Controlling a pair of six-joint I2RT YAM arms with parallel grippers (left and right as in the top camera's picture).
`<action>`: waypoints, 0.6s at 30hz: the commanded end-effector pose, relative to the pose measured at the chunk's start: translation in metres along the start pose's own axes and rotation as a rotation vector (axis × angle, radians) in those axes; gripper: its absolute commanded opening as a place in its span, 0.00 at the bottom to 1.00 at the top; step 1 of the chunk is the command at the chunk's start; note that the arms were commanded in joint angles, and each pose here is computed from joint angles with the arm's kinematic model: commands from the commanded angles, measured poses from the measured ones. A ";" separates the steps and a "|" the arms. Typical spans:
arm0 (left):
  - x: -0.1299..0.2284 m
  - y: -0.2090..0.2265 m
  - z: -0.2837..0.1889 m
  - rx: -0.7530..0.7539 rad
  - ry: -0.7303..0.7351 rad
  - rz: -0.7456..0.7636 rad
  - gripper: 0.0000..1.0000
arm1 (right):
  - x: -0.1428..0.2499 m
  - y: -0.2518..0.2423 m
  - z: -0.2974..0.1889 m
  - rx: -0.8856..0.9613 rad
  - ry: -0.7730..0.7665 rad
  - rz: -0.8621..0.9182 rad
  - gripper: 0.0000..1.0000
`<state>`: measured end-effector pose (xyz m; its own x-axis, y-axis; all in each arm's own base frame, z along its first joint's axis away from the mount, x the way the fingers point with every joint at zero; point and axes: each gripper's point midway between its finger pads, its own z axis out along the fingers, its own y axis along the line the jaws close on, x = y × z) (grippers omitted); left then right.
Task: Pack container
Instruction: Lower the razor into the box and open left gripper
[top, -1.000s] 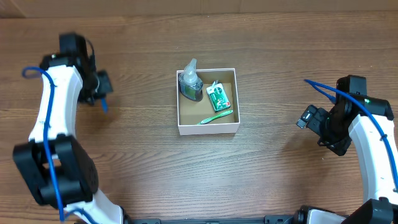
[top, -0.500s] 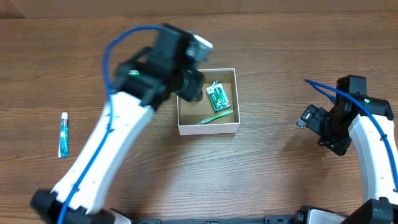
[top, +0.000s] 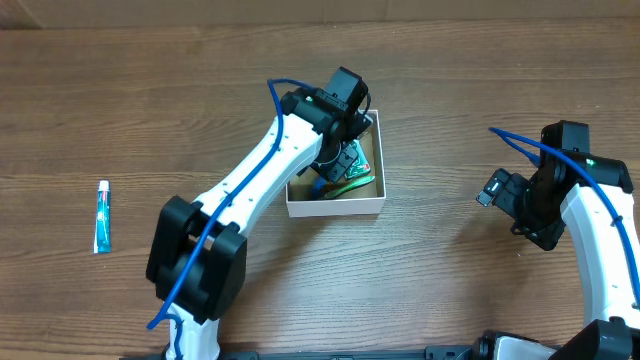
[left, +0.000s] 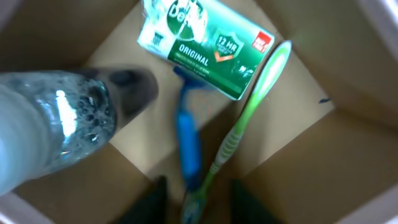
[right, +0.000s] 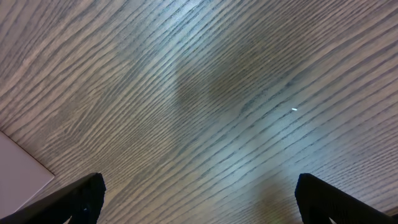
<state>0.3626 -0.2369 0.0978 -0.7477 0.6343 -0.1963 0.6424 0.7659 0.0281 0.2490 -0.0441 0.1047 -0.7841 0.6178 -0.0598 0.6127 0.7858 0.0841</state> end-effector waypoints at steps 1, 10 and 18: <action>-0.001 0.002 -0.005 -0.005 -0.009 -0.016 0.43 | -0.006 0.002 -0.006 -0.011 -0.025 -0.003 1.00; -0.007 0.019 -0.138 -0.107 -0.202 -0.077 0.40 | -0.006 0.003 -0.006 -0.012 -0.027 -0.003 1.00; 0.065 0.108 -0.236 -0.317 -0.329 -0.475 0.73 | -0.007 0.003 -0.006 -0.013 -0.029 -0.003 1.00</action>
<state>0.3440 -0.1560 0.2983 -0.7594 0.4072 -0.5075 0.3952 0.9082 0.1374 0.2500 -0.0444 0.1048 -0.7836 0.6180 -0.0635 0.6127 0.7857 0.0859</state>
